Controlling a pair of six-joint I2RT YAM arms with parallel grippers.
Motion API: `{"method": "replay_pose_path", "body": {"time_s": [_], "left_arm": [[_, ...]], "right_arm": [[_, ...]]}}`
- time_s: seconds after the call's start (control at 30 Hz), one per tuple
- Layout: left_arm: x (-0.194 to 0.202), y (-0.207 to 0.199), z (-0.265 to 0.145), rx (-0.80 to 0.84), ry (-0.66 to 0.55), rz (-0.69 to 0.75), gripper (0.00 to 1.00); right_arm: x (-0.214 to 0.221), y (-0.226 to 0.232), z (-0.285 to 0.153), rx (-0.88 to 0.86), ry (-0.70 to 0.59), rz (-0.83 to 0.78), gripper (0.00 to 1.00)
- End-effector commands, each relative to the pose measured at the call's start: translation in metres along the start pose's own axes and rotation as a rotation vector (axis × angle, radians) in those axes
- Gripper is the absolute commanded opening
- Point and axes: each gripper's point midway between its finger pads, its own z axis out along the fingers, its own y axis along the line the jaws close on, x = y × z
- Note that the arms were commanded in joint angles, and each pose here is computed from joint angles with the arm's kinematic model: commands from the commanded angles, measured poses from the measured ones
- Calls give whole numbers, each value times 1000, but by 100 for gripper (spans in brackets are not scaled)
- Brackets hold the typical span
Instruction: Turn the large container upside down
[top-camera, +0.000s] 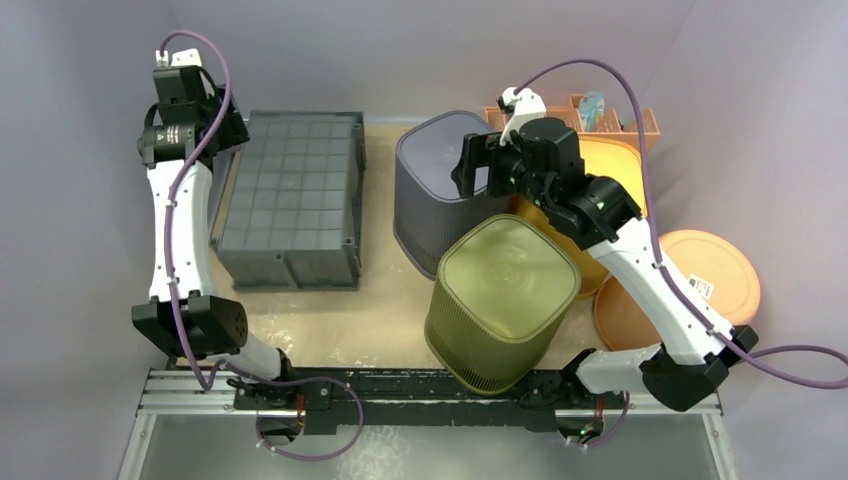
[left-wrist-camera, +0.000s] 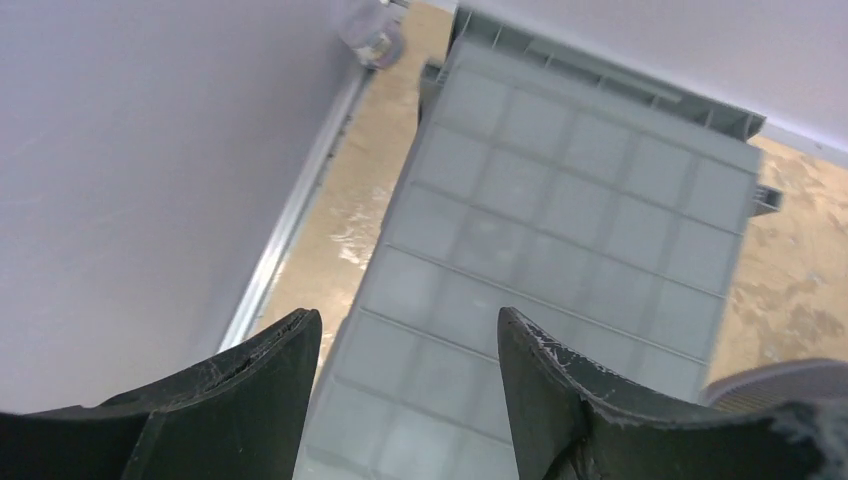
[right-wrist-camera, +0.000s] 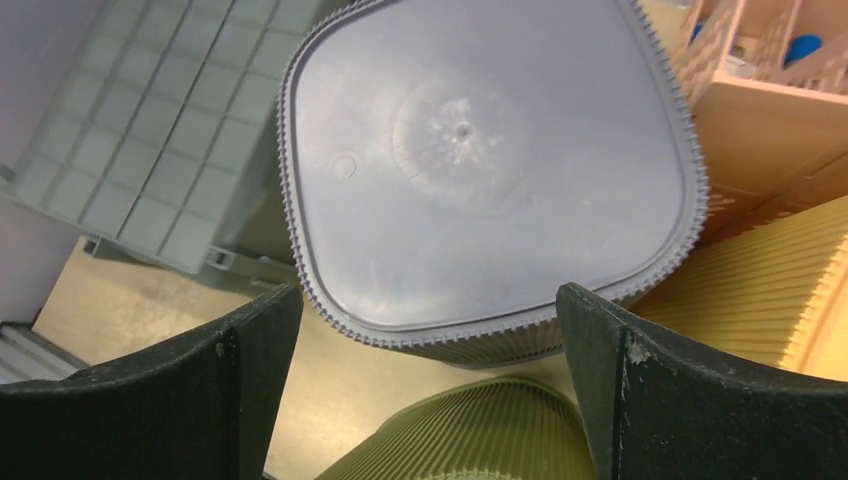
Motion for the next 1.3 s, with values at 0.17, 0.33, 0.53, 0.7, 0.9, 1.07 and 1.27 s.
{"method": "replay_pose_path", "body": {"time_s": [0.17, 0.33, 0.53, 0.7, 0.9, 1.07, 1.27], "left_arm": [[-35, 41, -68, -189, -173, -41, 66], [-51, 3, -92, 50, -314, -161, 67], [-42, -88, -126, 482, -307, -243, 68], [5, -123, -146, 621, -317, -129, 68], [45, -111, -115, 522, -197, -63, 69], [50, -122, -112, 584, -206, -105, 70], [51, -129, -113, 623, -214, -99, 70]], "right_arm": [[-52, -31, -37, 175, -178, 47, 100], [-65, -42, -57, 210, -282, 94, 100], [-78, -59, -82, 280, -380, 112, 100], [-79, -80, -98, 377, -442, 126, 100], [-81, -94, -125, 394, -572, 220, 100], [-81, -98, -142, 371, -652, 294, 100], [-75, -105, -148, 400, -643, 315, 100]]}}
